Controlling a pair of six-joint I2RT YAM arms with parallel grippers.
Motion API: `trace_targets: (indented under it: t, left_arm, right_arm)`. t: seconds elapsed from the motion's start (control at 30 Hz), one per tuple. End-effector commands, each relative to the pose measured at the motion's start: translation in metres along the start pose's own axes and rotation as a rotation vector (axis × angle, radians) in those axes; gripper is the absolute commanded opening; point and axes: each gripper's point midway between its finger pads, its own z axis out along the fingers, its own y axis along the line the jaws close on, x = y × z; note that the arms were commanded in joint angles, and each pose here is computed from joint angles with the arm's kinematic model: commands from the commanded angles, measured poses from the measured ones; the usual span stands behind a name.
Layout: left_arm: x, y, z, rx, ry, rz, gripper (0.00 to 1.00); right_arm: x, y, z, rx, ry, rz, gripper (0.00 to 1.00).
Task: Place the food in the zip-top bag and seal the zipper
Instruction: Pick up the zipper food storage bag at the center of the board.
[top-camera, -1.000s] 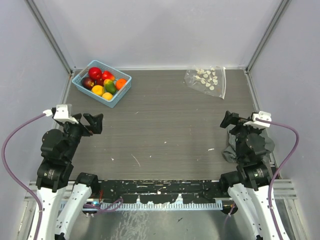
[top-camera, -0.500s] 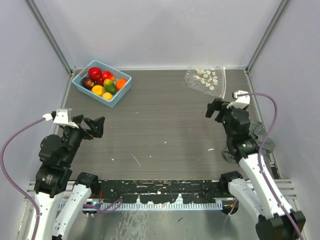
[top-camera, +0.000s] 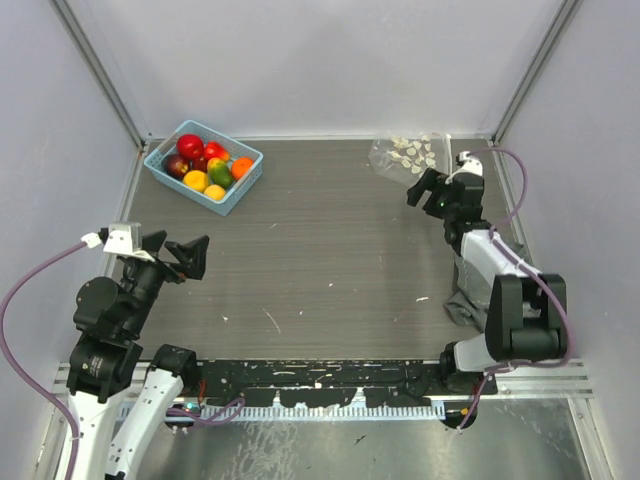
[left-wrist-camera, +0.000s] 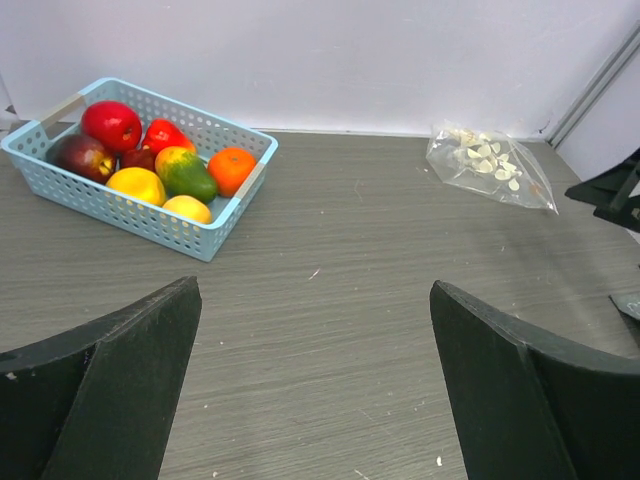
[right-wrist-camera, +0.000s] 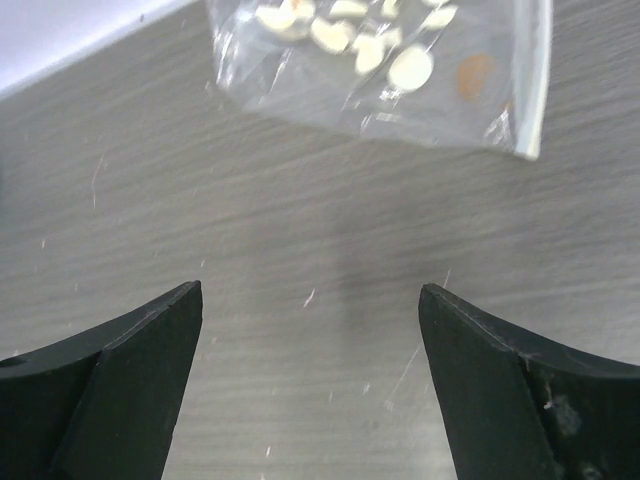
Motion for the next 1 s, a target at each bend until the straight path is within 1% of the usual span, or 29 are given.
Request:
trace_targets:
  t: [0.0, 0.13, 0.27, 0.43, 0.7, 0.9, 0.97]
  left_arm:
    - [-0.014, -0.006, 0.006, 0.034, -0.05, 0.02, 0.98]
    - [-0.01, -0.011, 0.009, 0.06, -0.032, 0.028, 0.98]
    - [-0.005, -0.012, 0.015, 0.072, -0.004, 0.033, 0.98]
    - [0.002, -0.015, 0.02, 0.095, 0.032, 0.045, 0.98]
    - [0.008, -0.02, 0.025, 0.129, 0.06, 0.051, 0.98]
    - [0.011, -0.025, 0.027, 0.156, 0.074, 0.054, 0.98]
    - [0.011, -0.025, 0.028, 0.159, 0.078, 0.054, 0.98]
  right_arm:
    - [-0.075, -0.004, 0.027, -0.101, -0.173, 0.084, 0.91]
    - [-0.086, -0.042, 0.054, -0.094, -0.194, 0.169, 0.87]
    - [-0.088, -0.068, 0.084, -0.096, -0.174, 0.231, 0.84]
    - [-0.091, -0.095, 0.115, -0.1, -0.171, 0.287, 0.83]
    - [-0.071, -0.099, 0.15, -0.215, -0.081, 0.345, 0.81]
    - [-0.051, -0.104, 0.165, -0.241, -0.046, 0.415, 0.79]
    - [-0.049, -0.104, 0.169, -0.254, -0.04, 0.42, 0.76]
